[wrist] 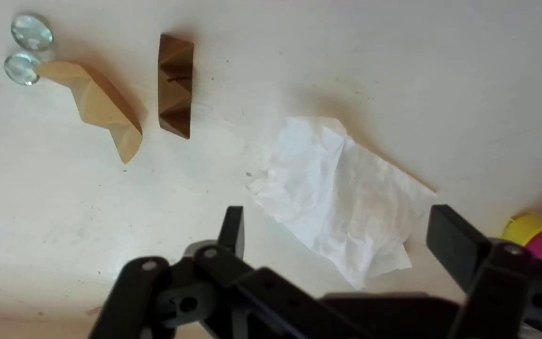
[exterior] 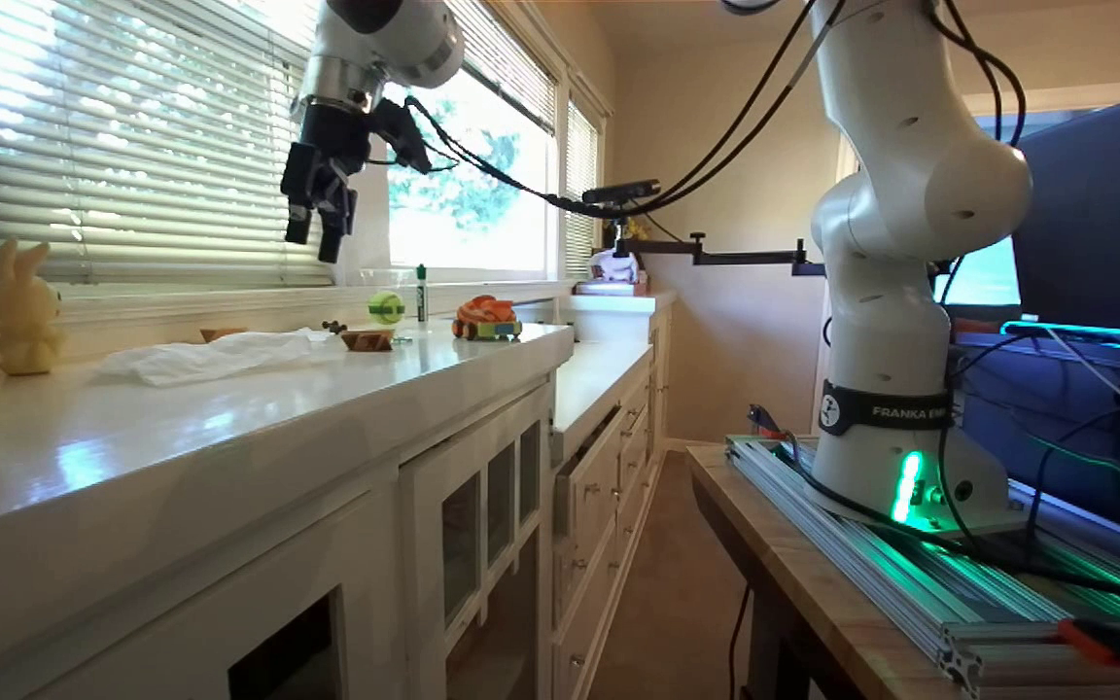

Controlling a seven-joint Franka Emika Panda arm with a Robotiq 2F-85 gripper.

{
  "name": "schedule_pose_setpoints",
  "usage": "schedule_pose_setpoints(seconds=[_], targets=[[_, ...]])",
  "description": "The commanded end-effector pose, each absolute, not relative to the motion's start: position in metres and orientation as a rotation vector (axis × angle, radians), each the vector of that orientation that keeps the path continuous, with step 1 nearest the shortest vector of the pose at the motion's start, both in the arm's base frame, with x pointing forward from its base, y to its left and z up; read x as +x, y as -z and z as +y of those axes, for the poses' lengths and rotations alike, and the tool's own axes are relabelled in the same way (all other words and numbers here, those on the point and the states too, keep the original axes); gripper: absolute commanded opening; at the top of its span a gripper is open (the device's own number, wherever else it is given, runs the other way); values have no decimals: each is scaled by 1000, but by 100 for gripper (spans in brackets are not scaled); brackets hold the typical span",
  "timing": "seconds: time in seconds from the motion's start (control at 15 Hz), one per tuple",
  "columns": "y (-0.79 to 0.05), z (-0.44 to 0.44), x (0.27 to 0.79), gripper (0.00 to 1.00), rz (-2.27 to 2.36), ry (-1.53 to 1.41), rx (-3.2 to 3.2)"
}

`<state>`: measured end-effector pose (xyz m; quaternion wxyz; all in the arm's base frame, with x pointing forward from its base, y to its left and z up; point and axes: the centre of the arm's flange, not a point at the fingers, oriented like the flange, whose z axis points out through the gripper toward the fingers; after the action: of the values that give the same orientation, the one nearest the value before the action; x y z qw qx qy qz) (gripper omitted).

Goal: Use the paper towel to wipe the surface

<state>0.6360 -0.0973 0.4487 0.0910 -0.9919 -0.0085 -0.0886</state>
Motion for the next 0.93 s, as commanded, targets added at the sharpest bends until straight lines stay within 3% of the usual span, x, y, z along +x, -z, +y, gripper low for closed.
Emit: schedule_pose_setpoints(seconds=[0.0, 0.53, 0.87], targets=[[-452, -84, 671, 100, -78, 271, -2987], [-445, -51, 685, 100, -93, 456, -2942], [-441, -55, 682, 100, -120, 405, -2944]])
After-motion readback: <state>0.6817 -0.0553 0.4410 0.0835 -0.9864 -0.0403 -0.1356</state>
